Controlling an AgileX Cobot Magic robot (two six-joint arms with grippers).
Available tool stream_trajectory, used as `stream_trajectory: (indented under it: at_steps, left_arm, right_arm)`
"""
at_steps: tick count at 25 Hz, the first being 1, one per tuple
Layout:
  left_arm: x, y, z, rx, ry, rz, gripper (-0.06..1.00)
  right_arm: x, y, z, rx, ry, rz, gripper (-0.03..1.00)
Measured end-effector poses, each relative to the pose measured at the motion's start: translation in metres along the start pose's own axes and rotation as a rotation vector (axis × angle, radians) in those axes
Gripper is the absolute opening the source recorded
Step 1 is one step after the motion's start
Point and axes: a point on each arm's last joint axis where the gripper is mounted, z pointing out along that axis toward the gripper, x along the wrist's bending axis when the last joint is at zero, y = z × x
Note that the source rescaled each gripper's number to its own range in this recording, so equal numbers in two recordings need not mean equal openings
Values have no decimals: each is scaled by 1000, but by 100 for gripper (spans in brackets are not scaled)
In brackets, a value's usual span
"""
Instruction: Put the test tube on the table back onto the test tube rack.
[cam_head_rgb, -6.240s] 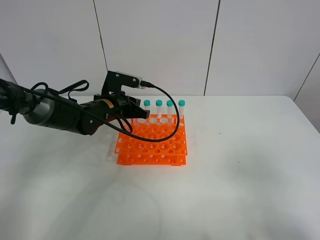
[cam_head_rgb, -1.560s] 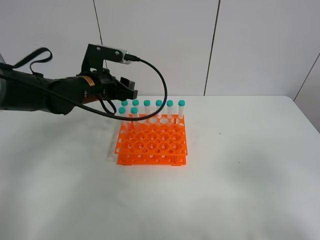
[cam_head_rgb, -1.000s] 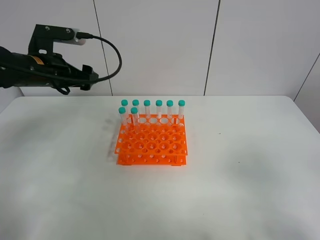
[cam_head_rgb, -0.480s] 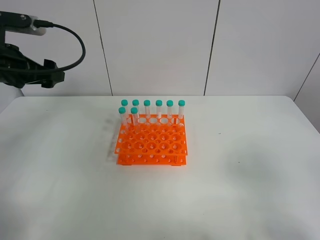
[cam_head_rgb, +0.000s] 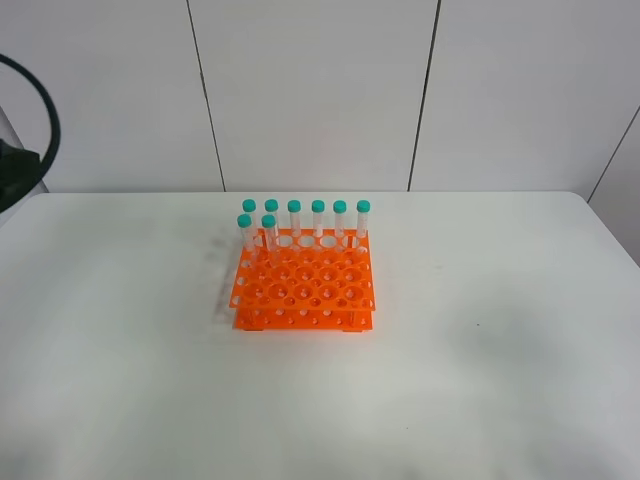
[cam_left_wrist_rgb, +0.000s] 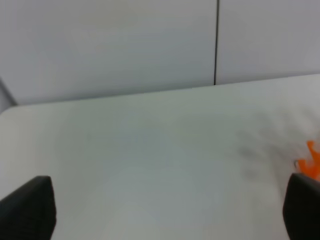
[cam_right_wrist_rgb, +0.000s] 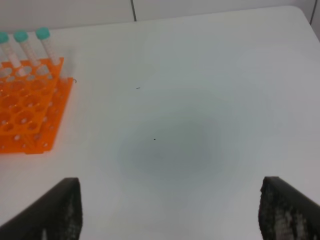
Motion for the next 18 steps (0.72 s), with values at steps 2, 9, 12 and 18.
stream_trajectory:
  at_steps: [2, 9, 12, 18]
  left_arm:
    - [-3, -7, -24, -17, -16, -9, 100]
    - [-15, -34, -97, 20, -94, -6, 100]
    - [-18, -52, -118, 83, -114, -8, 100]
    - [-13, -83, -151, 131, -27, -57, 100]
  right_arm:
    - [0, 0, 0, 0, 0, 0, 93]
    - [0, 0, 0, 0, 0, 0, 93]
    - [0, 0, 0, 0, 0, 2, 93]
    - [0, 0, 0, 0, 0, 4, 93]
